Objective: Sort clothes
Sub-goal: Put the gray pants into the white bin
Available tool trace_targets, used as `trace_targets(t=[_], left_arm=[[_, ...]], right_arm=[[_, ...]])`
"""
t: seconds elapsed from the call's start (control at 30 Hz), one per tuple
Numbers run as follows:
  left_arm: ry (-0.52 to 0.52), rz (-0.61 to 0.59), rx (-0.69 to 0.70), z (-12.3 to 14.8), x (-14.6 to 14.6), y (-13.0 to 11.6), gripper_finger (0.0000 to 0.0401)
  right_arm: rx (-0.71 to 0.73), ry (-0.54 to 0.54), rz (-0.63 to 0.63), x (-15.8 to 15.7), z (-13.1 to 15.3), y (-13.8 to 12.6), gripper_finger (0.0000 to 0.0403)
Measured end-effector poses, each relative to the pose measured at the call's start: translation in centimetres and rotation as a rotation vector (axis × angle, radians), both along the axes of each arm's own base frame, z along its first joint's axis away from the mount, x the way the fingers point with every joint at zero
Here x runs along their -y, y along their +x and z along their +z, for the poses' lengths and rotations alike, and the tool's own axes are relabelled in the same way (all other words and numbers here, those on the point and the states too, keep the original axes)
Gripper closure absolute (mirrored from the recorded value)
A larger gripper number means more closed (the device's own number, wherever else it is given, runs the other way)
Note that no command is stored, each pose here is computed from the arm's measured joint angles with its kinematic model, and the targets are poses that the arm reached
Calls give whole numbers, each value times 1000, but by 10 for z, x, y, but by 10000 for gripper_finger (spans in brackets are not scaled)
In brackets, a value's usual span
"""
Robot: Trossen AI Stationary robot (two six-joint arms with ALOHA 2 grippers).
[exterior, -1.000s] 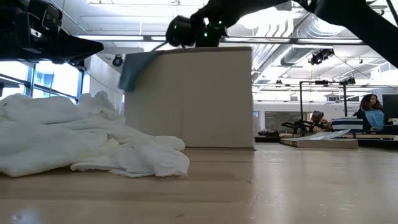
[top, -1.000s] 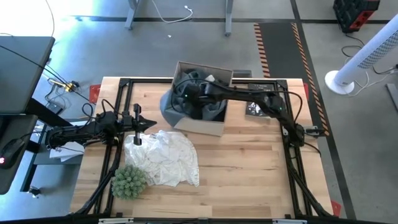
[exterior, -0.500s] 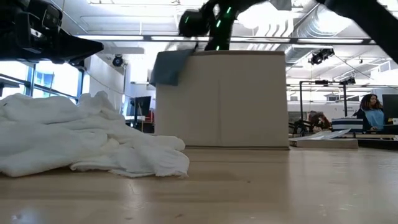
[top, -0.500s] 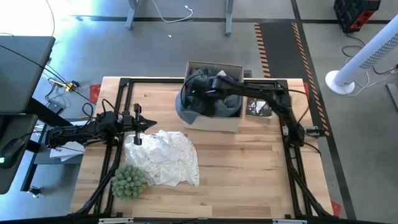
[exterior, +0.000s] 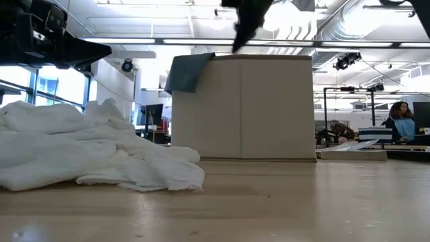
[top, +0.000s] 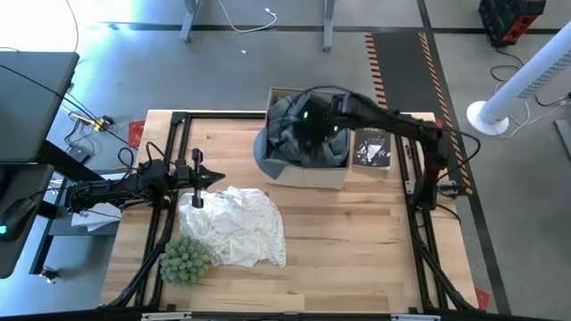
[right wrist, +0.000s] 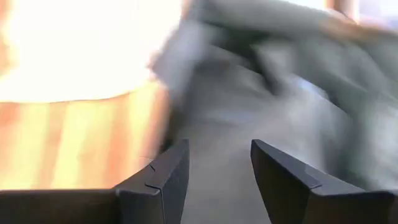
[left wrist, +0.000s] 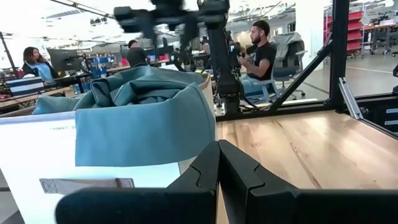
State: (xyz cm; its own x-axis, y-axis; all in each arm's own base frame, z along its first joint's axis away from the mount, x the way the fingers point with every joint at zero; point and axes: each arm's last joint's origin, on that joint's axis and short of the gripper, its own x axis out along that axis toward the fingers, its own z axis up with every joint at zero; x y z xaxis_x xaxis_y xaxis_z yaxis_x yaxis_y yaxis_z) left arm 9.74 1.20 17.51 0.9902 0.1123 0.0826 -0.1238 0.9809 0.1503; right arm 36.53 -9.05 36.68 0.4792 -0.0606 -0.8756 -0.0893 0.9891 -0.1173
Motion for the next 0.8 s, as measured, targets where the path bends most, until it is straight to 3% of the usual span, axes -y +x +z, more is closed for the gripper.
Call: trace_targets(t=[0.1, 0.2, 0.37, 0.7, 0.8], left_arm=[[0, 0, 0, 0, 0, 0, 400], [0, 0, 0, 0, 0, 0, 400], [0, 0, 0, 0, 0, 0, 400], [0, 0, 0, 0, 0, 0, 400], [0, 0, 0, 0, 0, 0, 400]], right_arm=[[-1, -19, 123, -25, -2, 7, 234], [-28, -144, 208, -48, -13, 22, 233], [-39, -370, 200, -75, -32, 47, 233], [-82, -432, 150, -68, -56, 65, 235], [-68, -438, 138, -66, -57, 67, 256]])
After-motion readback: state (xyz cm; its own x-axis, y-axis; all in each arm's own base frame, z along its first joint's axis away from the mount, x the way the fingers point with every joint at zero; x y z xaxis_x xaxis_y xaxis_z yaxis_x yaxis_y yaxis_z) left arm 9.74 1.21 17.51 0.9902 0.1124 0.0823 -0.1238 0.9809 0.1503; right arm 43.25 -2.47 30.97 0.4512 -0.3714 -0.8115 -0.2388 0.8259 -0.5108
